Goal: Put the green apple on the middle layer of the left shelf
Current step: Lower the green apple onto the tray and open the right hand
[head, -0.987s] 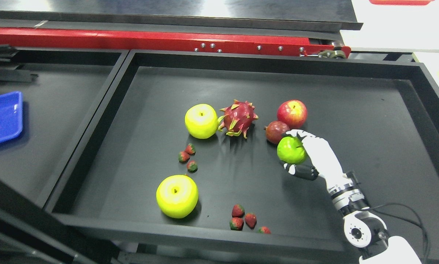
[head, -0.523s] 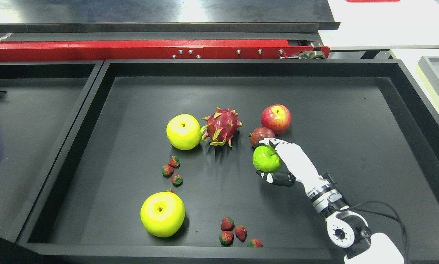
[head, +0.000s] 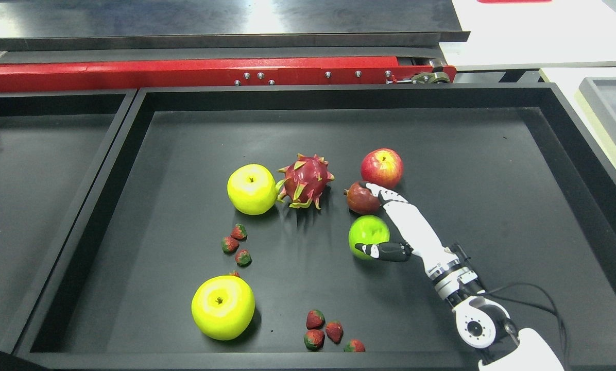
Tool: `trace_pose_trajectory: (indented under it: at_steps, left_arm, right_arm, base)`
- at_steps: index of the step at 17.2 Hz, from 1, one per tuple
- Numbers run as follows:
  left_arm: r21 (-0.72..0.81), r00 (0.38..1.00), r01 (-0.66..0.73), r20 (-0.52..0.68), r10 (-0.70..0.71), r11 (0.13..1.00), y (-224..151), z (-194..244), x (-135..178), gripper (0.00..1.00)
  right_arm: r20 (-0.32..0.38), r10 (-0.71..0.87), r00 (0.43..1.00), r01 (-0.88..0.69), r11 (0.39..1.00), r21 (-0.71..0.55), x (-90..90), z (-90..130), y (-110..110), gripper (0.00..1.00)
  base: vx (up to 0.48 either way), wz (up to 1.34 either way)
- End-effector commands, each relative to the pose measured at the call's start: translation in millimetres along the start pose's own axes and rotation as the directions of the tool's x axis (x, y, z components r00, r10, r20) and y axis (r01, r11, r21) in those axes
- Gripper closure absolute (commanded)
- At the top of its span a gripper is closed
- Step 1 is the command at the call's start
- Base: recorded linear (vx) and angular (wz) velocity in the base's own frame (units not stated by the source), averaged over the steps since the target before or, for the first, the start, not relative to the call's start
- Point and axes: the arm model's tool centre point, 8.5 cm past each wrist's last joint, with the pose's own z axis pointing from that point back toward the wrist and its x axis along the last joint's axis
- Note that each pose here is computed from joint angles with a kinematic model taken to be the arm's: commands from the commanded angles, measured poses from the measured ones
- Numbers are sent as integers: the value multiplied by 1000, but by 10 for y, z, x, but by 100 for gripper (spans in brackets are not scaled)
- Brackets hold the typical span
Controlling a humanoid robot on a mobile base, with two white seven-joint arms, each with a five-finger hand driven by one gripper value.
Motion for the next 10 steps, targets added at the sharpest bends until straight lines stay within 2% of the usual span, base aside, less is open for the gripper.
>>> trace_pose_trajectory:
  at_steps: [1,3,4,5,7,10]
  left_arm:
    - [19,1000,3,12,-3,1000,116,12,80,0]
    - [19,1000,3,11,-3,1000,116,13,75,0]
    - [19,1000,3,11,-3,1000,116,13,74,0]
    - [19,1000,3,11,-3,1000,116,13,74,0]
    - [19,1000,3,11,-3,1000,116,13,74,0]
    - [19,1000,3,12,-3,1000,116,12,80,0]
  right_arm:
    - [-49,-368,929,355,920,-167,-209,188,-81,0]
    - [-43,-566,823,536,799,-272,-335,380,-59,0]
    - [-16,-636,771,601,737,-310,-340,460,-1,0]
    - [12,-671,741,637,698,-326,-304,529,83,0]
    - [21,-696,717,662,672,-333,-243,633,225,0]
    - [15,-707,707,670,664,-330,-203,717,282,0]
  base:
    - [24,-53]
    - [6,-21]
    - [2,39]
    - [2,39]
    - [0,0]
    - [0,0]
